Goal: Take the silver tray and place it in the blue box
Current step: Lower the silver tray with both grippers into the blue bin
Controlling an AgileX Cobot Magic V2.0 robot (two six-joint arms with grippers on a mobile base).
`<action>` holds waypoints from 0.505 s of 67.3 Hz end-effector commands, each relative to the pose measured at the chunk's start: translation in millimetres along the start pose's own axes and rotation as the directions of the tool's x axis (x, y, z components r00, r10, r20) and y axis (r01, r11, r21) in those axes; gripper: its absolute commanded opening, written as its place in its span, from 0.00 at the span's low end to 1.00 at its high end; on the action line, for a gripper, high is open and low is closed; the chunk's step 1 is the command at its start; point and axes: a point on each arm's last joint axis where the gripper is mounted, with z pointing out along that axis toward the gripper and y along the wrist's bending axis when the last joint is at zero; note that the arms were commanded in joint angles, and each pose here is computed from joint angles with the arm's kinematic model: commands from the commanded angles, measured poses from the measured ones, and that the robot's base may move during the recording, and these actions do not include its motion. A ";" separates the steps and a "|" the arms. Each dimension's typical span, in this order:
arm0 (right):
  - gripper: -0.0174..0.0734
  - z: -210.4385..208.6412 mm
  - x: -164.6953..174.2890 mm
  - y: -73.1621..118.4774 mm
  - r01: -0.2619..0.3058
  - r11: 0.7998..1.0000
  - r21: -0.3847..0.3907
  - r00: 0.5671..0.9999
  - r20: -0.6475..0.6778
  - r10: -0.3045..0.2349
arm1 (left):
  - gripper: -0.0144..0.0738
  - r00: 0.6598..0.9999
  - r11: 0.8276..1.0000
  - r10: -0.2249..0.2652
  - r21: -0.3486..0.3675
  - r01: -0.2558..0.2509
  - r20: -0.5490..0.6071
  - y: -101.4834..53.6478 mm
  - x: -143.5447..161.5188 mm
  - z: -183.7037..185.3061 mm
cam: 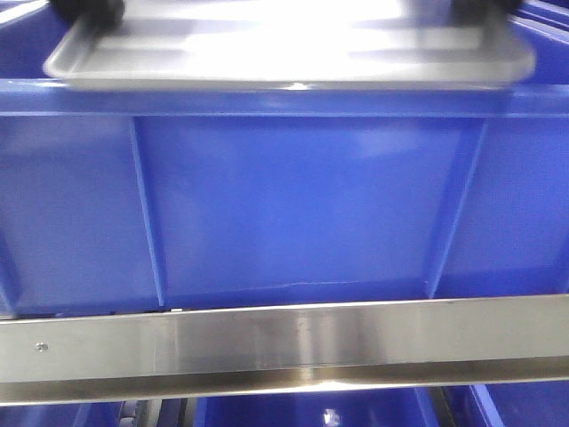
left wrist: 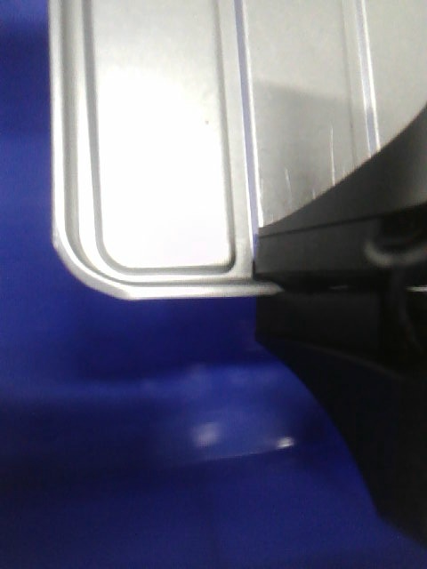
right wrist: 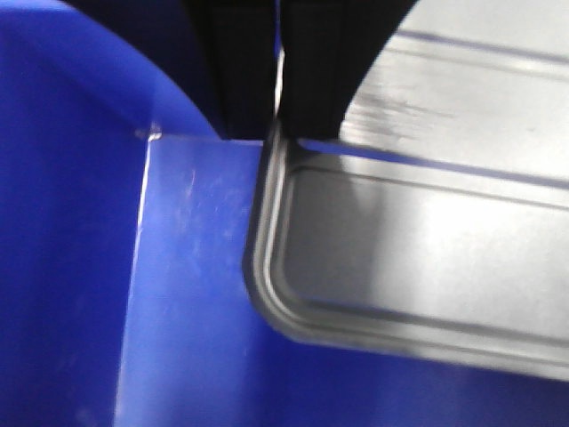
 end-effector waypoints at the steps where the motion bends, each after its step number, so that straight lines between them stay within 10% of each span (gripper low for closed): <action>1: 0.26 -38.6 -19.1 -7.4 0.028 0.999 -0.022 0.984 0.179 -0.024 | 0.04 0.984 0.997 0.043 0.049 -0.052 0.175 0.2 -18.6 -32.9; 34: 0.26 -4.9 -53.6 -31.6 -0.003 0.998 0.069 0.981 0.195 -0.010 | 0.04 0.975 0.993 0.041 0.098 -0.063 0.217 -27.6 -47.3 40.1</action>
